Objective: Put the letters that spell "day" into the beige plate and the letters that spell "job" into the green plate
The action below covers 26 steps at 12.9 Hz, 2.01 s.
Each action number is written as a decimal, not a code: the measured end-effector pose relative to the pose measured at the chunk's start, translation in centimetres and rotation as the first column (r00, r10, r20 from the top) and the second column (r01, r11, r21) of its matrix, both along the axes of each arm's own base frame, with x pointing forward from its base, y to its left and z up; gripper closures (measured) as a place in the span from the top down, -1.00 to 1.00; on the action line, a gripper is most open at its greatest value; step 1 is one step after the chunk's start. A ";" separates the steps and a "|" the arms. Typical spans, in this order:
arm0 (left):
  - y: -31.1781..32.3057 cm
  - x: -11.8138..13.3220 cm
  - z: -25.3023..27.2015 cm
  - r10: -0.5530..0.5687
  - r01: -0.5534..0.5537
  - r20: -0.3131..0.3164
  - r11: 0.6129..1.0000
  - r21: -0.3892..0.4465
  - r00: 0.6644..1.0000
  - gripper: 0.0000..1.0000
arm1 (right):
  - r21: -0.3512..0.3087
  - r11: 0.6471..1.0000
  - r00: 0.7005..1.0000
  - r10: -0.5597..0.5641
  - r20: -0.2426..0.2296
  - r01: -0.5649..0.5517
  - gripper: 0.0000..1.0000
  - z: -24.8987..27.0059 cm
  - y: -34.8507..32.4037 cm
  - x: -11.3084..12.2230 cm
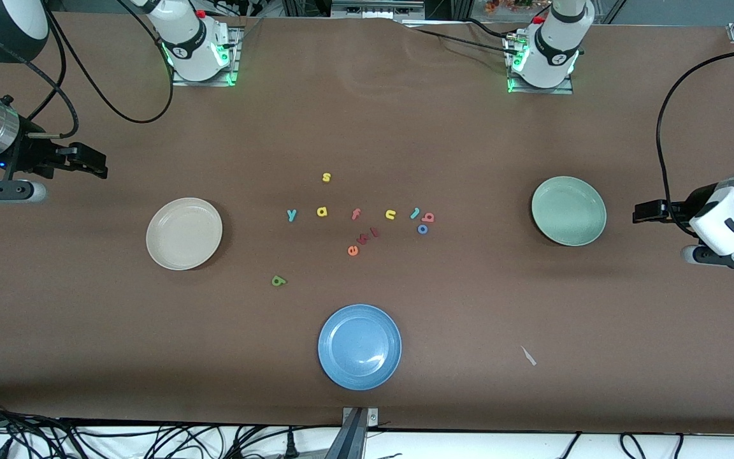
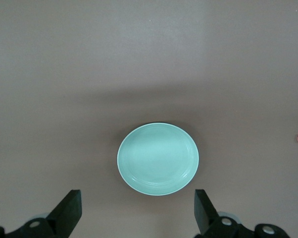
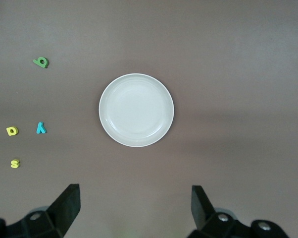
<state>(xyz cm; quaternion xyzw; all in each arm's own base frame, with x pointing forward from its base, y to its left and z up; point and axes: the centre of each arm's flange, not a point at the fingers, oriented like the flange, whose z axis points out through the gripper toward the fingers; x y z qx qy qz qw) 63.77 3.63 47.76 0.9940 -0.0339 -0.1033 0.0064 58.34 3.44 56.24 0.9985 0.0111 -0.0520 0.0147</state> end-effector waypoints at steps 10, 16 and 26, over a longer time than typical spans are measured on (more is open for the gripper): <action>0.0 0.0 0.0 0.000 0.000 0.000 1.000 0.000 1.000 1.00 | -0.001 1.000 1.000 -0.014 -0.001 0.014 1.00 -0.1 0.0 0.0; 0.0 0.1 0.0 0.001 -0.001 0.004 1.000 0.000 1.000 1.00 | -0.001 1.000 1.000 -0.014 -0.001 0.014 1.00 -0.1 0.0 0.0; 0.0 0.1 0.0 0.000 0.000 0.004 1.000 0.000 1.000 1.00 | -0.001 1.000 1.000 -0.018 -0.001 0.018 1.00 -0.1 -0.2 0.0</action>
